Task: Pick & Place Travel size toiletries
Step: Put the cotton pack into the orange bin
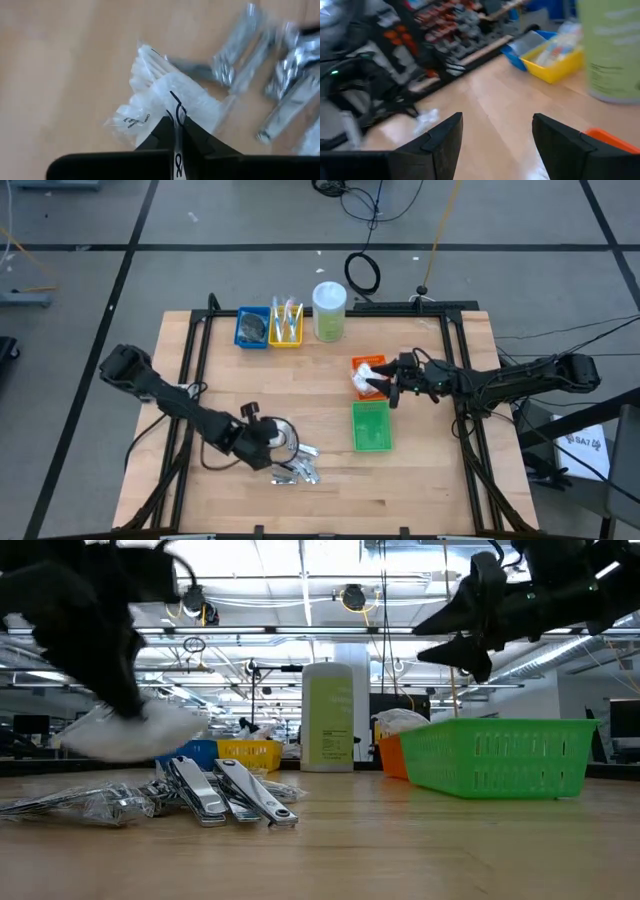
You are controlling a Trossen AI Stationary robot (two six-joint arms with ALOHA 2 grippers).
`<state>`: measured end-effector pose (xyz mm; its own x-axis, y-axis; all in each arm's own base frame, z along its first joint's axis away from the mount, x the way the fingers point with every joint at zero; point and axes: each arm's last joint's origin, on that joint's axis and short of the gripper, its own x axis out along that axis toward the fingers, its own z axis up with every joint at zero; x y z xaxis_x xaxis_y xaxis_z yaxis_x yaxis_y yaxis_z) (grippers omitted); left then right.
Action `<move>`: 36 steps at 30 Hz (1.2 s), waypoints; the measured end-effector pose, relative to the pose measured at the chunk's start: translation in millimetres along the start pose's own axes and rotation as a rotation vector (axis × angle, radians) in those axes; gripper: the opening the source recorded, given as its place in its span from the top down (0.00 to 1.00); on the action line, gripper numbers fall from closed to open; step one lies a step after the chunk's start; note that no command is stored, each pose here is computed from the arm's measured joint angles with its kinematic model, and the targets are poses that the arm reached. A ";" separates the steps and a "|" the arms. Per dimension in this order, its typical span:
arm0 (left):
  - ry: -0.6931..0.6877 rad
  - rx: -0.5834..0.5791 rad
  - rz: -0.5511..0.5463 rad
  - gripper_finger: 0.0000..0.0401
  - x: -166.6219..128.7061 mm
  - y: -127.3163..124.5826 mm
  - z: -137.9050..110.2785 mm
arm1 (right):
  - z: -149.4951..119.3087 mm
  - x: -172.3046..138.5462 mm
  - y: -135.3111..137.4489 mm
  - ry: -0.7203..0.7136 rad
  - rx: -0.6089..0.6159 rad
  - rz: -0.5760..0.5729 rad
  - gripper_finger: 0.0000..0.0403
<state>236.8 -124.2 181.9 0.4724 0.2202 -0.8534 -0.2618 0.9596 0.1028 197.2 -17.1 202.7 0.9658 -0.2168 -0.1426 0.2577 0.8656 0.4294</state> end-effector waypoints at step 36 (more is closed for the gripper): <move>-0.686 0.290 0.171 0.99 -13.7 34.7 96.5 | 0.8 106.5 72.0 -0.060 -0.121 0.285 0.28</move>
<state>302.4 -77.1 246.4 0.8870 0.3380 -0.3145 -0.1916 0.8893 0.4153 318.6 21.8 219.1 0.9996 0.0193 0.0226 -0.0257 0.9419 0.3349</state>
